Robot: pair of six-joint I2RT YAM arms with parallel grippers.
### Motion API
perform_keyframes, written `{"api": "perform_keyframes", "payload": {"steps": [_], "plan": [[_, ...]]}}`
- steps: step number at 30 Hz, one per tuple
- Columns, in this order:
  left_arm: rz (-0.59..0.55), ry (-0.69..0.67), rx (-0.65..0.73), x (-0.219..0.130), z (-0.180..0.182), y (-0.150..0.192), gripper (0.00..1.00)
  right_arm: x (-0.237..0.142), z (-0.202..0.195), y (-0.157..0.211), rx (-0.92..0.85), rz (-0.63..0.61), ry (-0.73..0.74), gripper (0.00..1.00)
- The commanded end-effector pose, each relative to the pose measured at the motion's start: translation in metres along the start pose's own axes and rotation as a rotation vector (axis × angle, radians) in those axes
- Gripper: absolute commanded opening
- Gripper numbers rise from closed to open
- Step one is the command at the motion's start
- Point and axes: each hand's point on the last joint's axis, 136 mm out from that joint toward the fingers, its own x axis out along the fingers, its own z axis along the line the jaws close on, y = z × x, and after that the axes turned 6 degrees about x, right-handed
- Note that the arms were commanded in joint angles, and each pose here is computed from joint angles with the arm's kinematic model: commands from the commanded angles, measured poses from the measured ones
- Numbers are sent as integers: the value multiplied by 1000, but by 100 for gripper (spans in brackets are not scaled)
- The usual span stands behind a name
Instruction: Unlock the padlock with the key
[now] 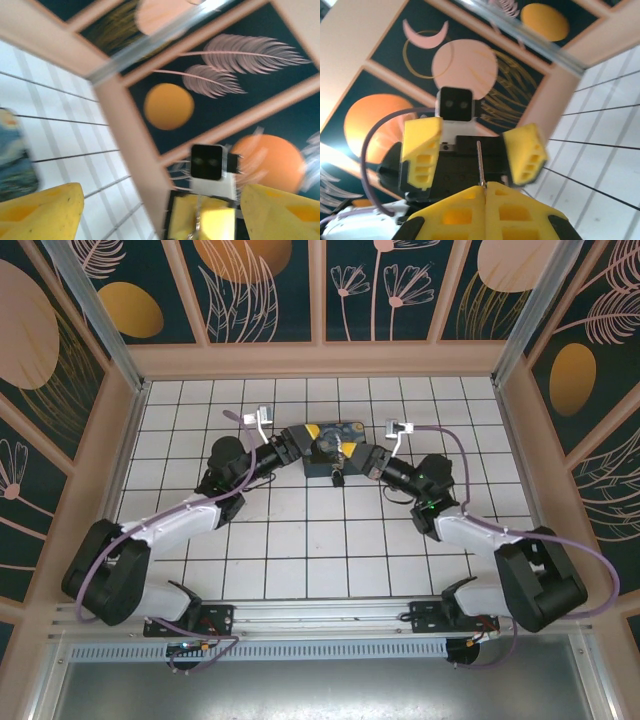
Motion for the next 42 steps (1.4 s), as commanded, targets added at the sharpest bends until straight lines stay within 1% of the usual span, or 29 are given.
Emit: {"api": "perform_keyframes", "payload": {"steps": [1, 2, 3, 6, 9, 11, 13, 16, 18, 25, 27, 33, 36, 40, 42], "plan": [[84, -425, 171, -12, 65, 12, 73, -23, -25, -5, -20, -9, 134, 0], [132, -515, 219, -12, 76, 27, 71, -33, -35, -8, -25, -16, 192, 0], [188, -559, 235, -9, 82, 48, 70, -43, -48, -9, -20, -15, 257, 0], [280, -675, 227, -2, 98, 99, 71, -74, -73, -10, -23, -14, 400, 0], [325, -766, 274, 12, 107, 131, 73, -99, -78, -12, -18, -25, 442, 0], [343, -795, 268, 22, 115, 146, 77, -110, -79, -13, -11, -42, 451, 0], [371, -835, 258, 30, 132, 160, 81, -117, -80, -13, -11, -51, 457, 0], [359, -902, 258, 36, 151, 164, 83, -120, -82, -15, -16, -59, 462, 0], [346, -979, 274, 36, 163, 161, 85, -119, -80, -16, -18, -60, 448, 0], [353, -981, 212, 62, 179, 175, 88, -115, -76, -19, -19, -75, 401, 0], [335, -1020, 196, 63, 184, 174, 88, -114, -74, -20, -20, -75, 389, 0], [304, -1158, 155, 56, 199, 172, 79, -112, -66, -21, -23, -79, 351, 0], [281, -1208, 136, 54, 205, 172, 77, -112, -65, -21, -21, -84, 339, 0], [262, -1238, 133, 59, 208, 170, 73, -112, -66, -19, -17, -85, 330, 0], [256, -1268, 135, 57, 210, 168, 67, -112, -65, -18, -14, -83, 322, 0]]}}
